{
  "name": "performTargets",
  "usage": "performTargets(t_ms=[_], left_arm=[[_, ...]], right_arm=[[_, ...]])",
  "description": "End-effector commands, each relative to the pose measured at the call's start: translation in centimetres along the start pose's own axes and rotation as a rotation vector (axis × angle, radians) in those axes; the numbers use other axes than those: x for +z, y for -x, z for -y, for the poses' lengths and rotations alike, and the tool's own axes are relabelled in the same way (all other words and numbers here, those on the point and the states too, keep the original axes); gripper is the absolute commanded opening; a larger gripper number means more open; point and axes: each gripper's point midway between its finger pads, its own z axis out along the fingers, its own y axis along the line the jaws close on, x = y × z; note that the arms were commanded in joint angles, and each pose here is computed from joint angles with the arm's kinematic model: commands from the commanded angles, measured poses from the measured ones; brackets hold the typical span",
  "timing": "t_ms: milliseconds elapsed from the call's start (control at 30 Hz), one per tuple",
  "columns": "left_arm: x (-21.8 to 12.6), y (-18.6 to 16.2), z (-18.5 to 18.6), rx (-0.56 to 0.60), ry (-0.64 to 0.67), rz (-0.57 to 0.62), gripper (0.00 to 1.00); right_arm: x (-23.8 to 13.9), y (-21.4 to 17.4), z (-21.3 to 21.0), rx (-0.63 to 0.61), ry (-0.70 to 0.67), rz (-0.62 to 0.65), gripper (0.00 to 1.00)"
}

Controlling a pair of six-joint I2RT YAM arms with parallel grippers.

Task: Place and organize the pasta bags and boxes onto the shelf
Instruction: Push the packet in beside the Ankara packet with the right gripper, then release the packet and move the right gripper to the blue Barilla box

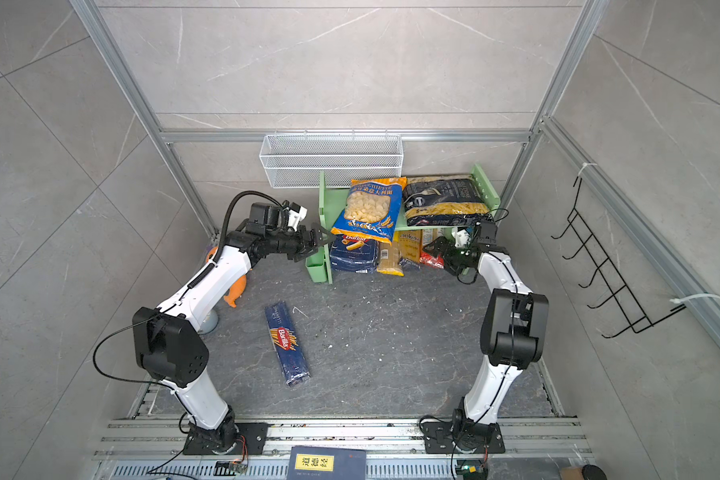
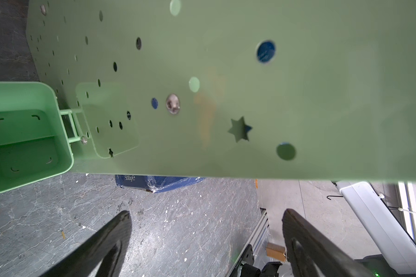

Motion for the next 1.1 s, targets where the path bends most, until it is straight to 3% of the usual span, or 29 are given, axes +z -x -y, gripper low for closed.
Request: performTargets(t_ms=[0,833,1067], left_arm=[[-0.5,0.7,1.5,0.017,-0.056,0.015,0.99],[-4.1,-3.4,0.4,0.018,0.015,0.049,1.00],[-6.9,-4.9,-1.8,-0.030,0.082,0.092,1.00]], right_arm=[[-1.1,-1.6,-0.2,-0.019,-0.032,-0.027,0.92],[-7.0,-10.6,1.3,0.007,-0.252,-0.075,0.95],[-8.0,-15.8,-1.0,-0.104,-0.348,-0.138,0.95]])
